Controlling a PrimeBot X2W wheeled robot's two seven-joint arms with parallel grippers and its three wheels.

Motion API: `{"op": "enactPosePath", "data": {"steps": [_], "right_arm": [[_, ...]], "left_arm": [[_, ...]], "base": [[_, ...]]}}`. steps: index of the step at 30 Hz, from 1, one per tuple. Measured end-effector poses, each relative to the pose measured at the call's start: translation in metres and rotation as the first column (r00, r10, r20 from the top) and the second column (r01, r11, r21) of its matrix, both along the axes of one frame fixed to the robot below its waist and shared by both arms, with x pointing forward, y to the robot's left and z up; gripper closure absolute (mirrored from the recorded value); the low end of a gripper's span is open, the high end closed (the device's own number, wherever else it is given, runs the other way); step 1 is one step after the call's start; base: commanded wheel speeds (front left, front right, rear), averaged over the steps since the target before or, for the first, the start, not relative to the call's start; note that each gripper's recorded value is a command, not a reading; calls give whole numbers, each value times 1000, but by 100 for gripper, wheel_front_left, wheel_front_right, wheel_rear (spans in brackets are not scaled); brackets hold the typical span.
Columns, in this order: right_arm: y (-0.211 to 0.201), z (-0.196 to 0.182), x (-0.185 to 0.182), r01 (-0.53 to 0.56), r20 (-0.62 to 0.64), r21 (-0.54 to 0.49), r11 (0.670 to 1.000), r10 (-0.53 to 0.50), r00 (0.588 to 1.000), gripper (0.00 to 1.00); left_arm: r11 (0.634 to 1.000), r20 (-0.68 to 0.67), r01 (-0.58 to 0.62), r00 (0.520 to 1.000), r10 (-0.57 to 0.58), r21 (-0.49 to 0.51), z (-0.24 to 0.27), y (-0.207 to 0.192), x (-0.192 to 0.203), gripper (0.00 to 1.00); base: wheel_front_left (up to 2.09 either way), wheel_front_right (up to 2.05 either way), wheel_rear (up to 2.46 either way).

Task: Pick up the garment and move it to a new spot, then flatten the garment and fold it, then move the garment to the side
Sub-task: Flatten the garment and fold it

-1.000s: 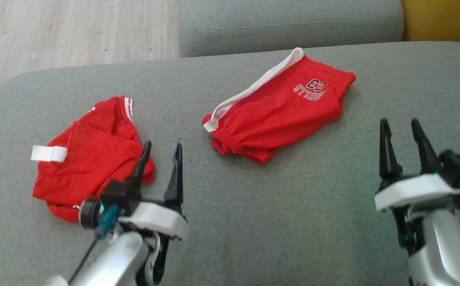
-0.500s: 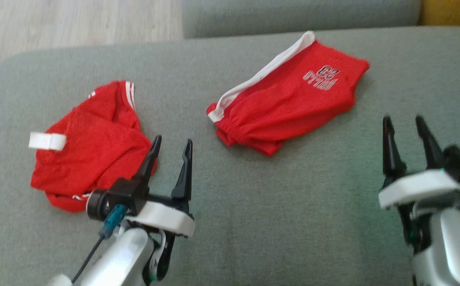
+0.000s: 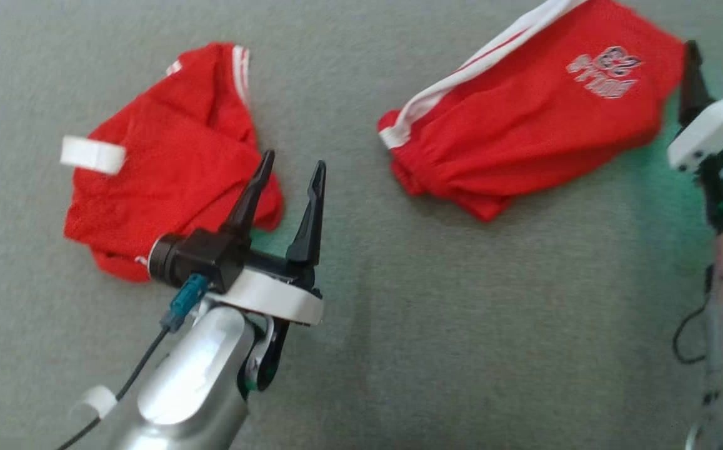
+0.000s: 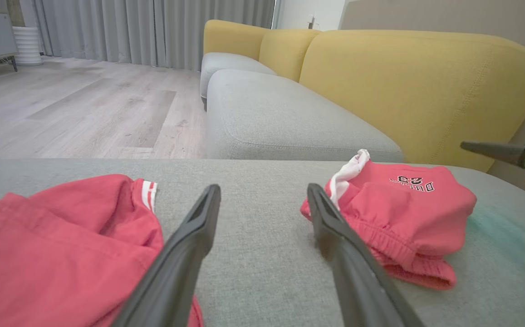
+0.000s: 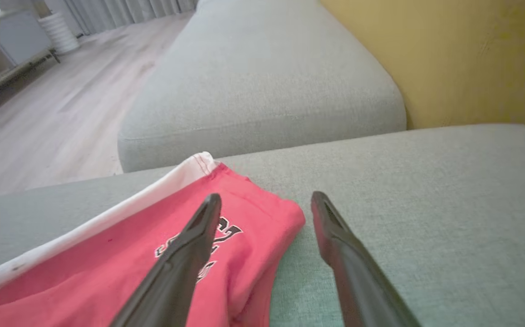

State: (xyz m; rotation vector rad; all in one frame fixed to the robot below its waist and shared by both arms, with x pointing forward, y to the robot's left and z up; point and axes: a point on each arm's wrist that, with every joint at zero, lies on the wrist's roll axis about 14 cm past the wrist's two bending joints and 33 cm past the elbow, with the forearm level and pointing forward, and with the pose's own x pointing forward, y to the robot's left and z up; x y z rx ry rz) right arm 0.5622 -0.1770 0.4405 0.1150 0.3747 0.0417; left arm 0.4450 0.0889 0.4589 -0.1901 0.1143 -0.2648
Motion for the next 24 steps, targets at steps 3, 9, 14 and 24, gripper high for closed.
{"op": "enactPosePath", "data": {"steps": [3,9,14,24], "right_arm": [[0,-26,11,14,-105,13,1000,-13,994,0],[-4,-71,18,14,-246,-35,999,-22,969,0],[-3,-80,30,32,-269,-23,999,-37,962,0],[2,-86,44,28,-295,-15,999,-32,955,100]], "left_arm": [[1000,-5,-22,1000,22,6,-4,8,4,0],[999,-42,-37,998,38,16,-19,18,4,0],[998,-45,-52,998,53,21,-23,24,9,0],[998,-48,-63,997,64,31,-27,29,12,0]], "base": [[0,0,0],[0,0,0],[0,0,0],[0,0,0]]}}
